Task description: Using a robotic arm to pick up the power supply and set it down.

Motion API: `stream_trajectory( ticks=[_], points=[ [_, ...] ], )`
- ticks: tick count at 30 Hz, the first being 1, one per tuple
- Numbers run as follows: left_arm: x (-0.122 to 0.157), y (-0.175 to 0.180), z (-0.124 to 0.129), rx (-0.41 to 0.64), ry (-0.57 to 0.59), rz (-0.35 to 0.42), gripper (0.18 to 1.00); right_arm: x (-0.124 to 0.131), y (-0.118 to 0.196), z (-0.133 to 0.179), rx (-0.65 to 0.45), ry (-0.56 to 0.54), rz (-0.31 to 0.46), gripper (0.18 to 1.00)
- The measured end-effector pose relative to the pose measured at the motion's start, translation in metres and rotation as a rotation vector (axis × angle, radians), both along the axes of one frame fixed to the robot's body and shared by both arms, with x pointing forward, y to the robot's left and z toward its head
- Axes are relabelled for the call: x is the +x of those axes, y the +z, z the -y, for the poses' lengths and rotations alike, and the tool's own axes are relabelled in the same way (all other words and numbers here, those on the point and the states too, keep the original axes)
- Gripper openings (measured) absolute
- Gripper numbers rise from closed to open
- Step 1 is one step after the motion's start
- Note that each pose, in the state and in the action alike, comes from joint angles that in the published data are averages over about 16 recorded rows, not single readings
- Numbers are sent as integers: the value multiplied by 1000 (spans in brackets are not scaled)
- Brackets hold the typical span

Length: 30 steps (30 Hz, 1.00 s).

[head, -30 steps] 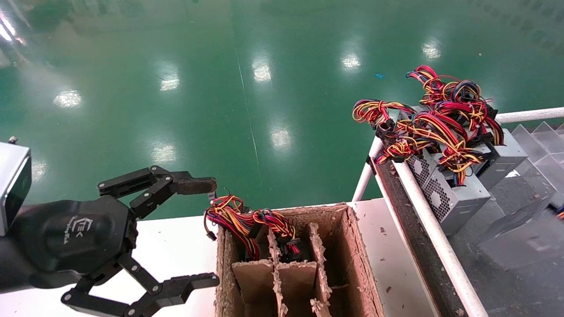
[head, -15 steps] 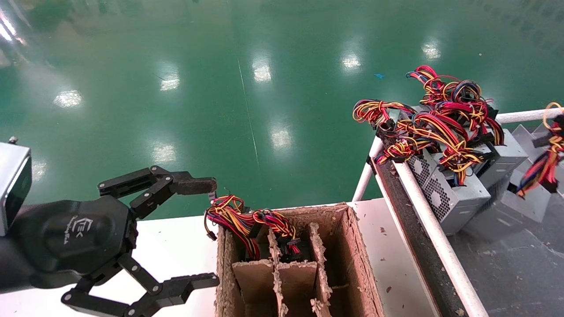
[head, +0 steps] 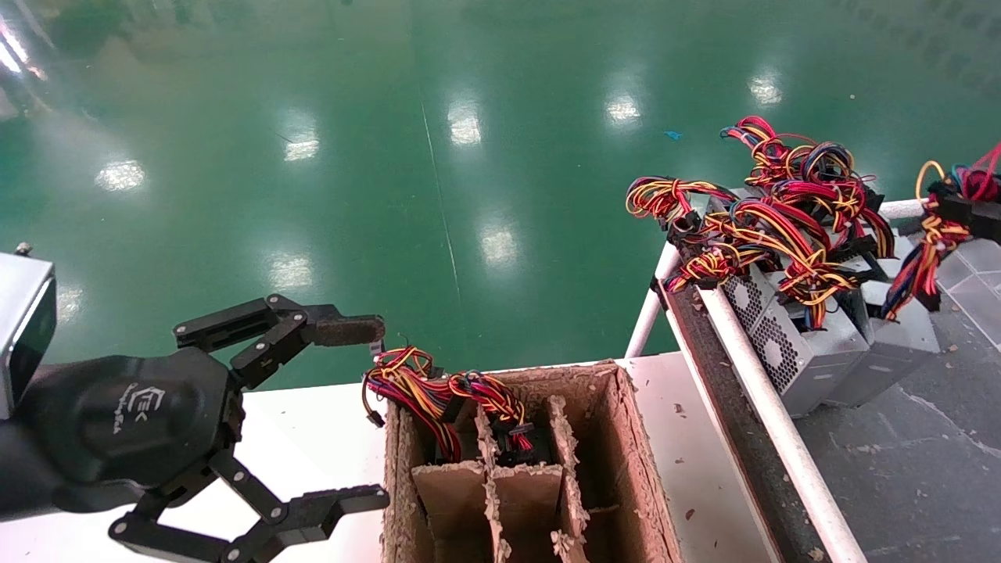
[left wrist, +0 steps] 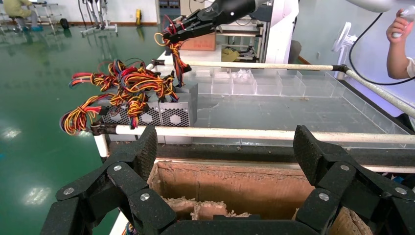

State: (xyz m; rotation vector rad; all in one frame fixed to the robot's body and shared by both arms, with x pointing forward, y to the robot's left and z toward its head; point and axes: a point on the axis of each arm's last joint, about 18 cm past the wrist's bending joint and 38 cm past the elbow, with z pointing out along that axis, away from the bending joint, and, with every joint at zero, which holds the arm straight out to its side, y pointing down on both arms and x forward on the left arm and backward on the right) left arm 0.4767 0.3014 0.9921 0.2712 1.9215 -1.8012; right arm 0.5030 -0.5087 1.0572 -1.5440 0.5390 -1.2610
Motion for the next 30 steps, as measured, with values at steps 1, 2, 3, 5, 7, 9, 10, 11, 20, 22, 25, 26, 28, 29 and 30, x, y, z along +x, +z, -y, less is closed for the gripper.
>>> stream_trajectory(
  ticks=[1,2,3,5,7,9,10,11,20,22,25,26,28,29,30],
  points=[
    [0,0,0,0,0,0,1001,2,1,0,2,1,-2,326],
    [0,0,0,0,0,0,1001,4,1,-1,4,3,-4,327],
    [0,0,0,0,0,0,1001,6,2,-1,5,5,-6,328],
    [0,0,0,0,0,0,1001,9,3,-1,7,9,-11,334],
    [0,0,0,0,0,0,1001,11,4,-1,8,14,-16,343],
    [0,0,0,0,0,0,1001,13,6,-1,8,19,-21,352],
    [0,0,0,0,0,0,1001,14,6,-1,9,22,-23,357],
    [0,0,0,0,0,0,1001,14,7,-1,10,26,-25,366],
    [0,0,0,0,0,0,1001,13,17,-4,23,85,-9,479],
    [0,0,0,0,0,0,1001,12,18,-7,24,104,-3,506],
    [0,0,0,0,0,0,1001,11,19,-13,22,138,6,570],
    [0,0,0,0,0,0,1001,11,19,-16,20,150,9,592],
    [0,0,0,0,0,0,1001,12,18,-21,16,172,12,625],
    [0,0,0,0,0,0,1001,12,18,-24,13,183,12,649],
    [0,0,0,0,0,0,1001,12,17,-28,9,194,11,673]
  ],
)
